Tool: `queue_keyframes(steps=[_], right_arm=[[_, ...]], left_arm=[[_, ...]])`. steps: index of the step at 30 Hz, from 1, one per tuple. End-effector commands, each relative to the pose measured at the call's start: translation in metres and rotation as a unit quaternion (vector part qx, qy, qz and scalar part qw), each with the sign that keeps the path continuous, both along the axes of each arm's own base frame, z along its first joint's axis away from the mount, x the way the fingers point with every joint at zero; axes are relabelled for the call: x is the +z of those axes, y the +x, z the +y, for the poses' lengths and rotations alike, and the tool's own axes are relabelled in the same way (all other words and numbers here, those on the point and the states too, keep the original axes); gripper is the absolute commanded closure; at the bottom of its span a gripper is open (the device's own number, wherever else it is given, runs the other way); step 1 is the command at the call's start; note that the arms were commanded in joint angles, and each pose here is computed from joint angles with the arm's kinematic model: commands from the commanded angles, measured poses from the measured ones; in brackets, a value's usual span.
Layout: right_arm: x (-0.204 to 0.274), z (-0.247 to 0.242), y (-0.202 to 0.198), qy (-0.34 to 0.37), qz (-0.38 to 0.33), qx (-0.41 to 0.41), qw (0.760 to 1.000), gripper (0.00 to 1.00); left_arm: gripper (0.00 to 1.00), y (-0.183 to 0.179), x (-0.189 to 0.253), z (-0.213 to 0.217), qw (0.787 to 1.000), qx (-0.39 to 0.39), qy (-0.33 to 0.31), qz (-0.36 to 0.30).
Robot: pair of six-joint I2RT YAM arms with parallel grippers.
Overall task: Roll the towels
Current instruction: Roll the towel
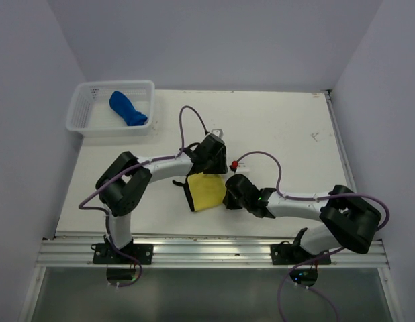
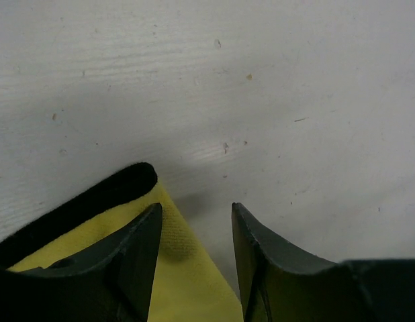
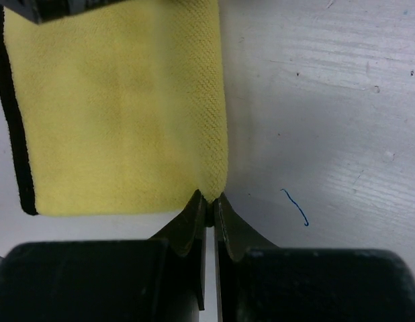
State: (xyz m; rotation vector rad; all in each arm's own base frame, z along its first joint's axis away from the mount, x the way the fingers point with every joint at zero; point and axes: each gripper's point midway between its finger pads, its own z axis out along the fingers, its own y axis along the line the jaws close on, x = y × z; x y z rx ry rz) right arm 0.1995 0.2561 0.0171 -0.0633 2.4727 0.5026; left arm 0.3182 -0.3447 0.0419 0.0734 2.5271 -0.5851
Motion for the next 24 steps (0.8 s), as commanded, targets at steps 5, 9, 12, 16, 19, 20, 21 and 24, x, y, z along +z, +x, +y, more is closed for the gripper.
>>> queue_keyframes(steps=[5, 9, 12, 16, 19, 20, 21, 24], right_arm=[[-0.005, 0.006, 0.001, 0.01, 0.014, -0.013, 1.0, 1.0], [-0.007, 0.004, 0.0, 0.013, 0.016, -0.018, 1.0, 1.0], [-0.007, 0.003, -0.001, 0.014, 0.016, -0.018, 1.0, 1.0], [-0.008, 0.002, -0.002, 0.015, 0.016, -0.02, 1.0, 1.0], [-0.009, 0.0, -0.003, 0.014, 0.016, -0.022, 1.0, 1.0], [-0.009, 0.0, -0.003, 0.015, 0.016, -0.022, 1.0, 1.0], [-0.009, 0.0, -0.003, 0.015, 0.017, -0.023, 0.999, 1.0], [-0.01, 0.0, -0.004, 0.018, 0.019, -0.025, 0.999, 1.0]], left_arm=[[0.5, 0.01, 0.006, 0.002, 0.999, 0.003, 0.03, -0.027], [0.5, 0.011, 0.01, 0.0, 0.999, 0.002, 0.025, -0.038], [0.5, 0.014, 0.018, -0.004, 0.999, 0.003, 0.01, -0.051], [0.5, 0.016, 0.038, -0.007, 0.998, 0.0, -0.01, -0.07], [0.5, 0.019, 0.06, -0.007, 0.995, 0.003, -0.019, -0.097], [0.5, 0.022, 0.066, -0.004, 0.994, 0.009, -0.017, -0.106], [0.5, 0.021, 0.069, -0.002, 0.994, 0.012, -0.012, -0.105], [0.5, 0.021, 0.067, 0.006, 0.994, 0.019, 0.008, -0.103]])
